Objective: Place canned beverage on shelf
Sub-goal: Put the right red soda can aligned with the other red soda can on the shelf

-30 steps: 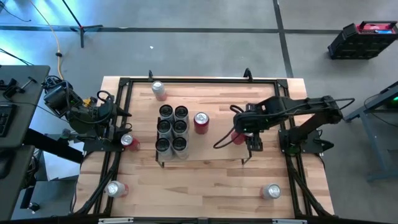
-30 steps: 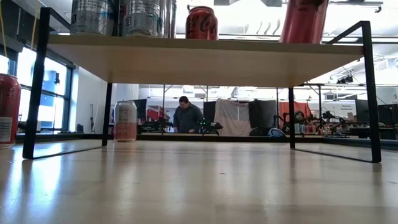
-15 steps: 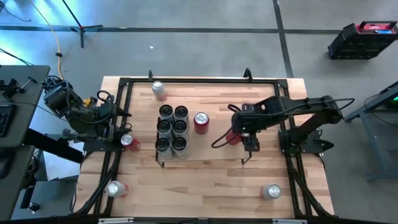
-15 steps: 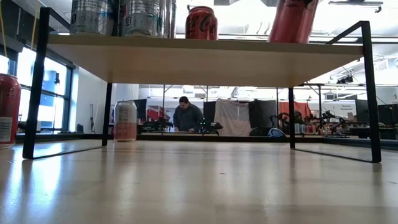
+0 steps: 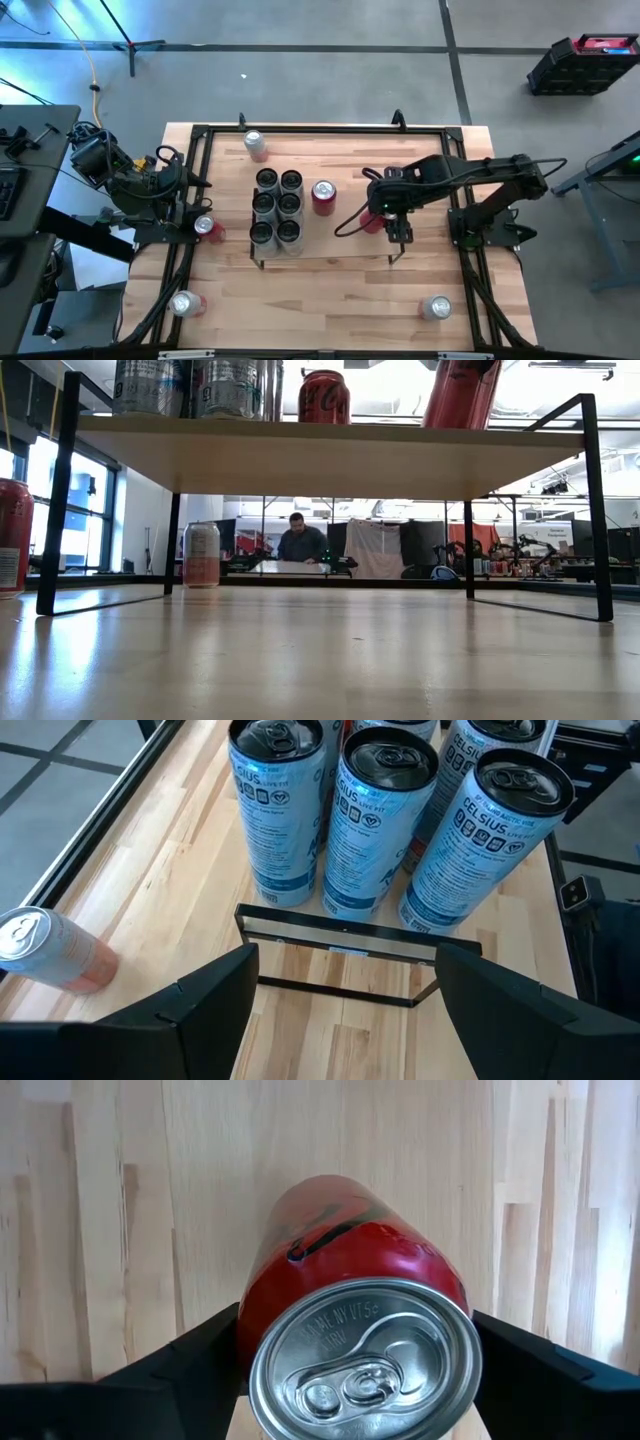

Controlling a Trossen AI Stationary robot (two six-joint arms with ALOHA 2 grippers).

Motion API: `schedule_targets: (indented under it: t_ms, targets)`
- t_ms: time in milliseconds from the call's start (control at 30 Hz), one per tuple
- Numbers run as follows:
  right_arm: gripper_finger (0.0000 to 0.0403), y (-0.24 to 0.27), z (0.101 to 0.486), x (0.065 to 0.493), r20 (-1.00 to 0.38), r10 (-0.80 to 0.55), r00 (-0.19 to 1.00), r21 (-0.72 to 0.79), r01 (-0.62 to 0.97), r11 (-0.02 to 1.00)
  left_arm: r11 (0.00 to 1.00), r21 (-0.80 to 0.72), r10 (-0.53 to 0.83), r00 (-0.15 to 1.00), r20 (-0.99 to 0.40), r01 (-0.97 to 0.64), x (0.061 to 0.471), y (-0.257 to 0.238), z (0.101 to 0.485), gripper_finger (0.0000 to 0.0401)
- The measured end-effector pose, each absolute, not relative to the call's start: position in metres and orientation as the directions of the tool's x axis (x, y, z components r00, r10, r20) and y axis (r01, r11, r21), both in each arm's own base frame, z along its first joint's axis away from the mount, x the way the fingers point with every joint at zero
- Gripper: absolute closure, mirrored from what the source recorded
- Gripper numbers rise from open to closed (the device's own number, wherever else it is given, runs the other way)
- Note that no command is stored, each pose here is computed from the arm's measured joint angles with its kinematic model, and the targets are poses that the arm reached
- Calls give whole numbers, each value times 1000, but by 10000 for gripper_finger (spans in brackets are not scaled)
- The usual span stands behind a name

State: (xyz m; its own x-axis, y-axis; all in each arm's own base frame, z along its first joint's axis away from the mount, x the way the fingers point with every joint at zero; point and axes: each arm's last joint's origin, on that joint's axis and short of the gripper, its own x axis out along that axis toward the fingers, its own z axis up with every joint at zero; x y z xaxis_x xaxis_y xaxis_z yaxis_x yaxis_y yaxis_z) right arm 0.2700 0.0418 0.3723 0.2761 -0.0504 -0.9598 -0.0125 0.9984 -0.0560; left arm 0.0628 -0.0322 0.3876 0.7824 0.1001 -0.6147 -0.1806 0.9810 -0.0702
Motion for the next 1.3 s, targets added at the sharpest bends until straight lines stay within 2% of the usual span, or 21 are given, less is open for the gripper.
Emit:
schedule_targets:
  t_ms: [200,900,1167,1300]
  targets:
    - [77,42,373,271,-958,-47,282,-53,-12,999,981,-70,100,783,-615,-180,63,-32,388,107]
    - [75,42,385,269,-945,-25,325,-40,-40,998,981,-71,100,783,-615,-180,63,-32,388,107]
    - [75,39,397,252,-960,-61,272,-62,3,998,981,-71,100,783,-614,-181,63,-32,388,107]
    - [75,36,400,236,-954,-57,293,-48,37,998,981,-70,100,783,-614,-181,63,-32,388,107]
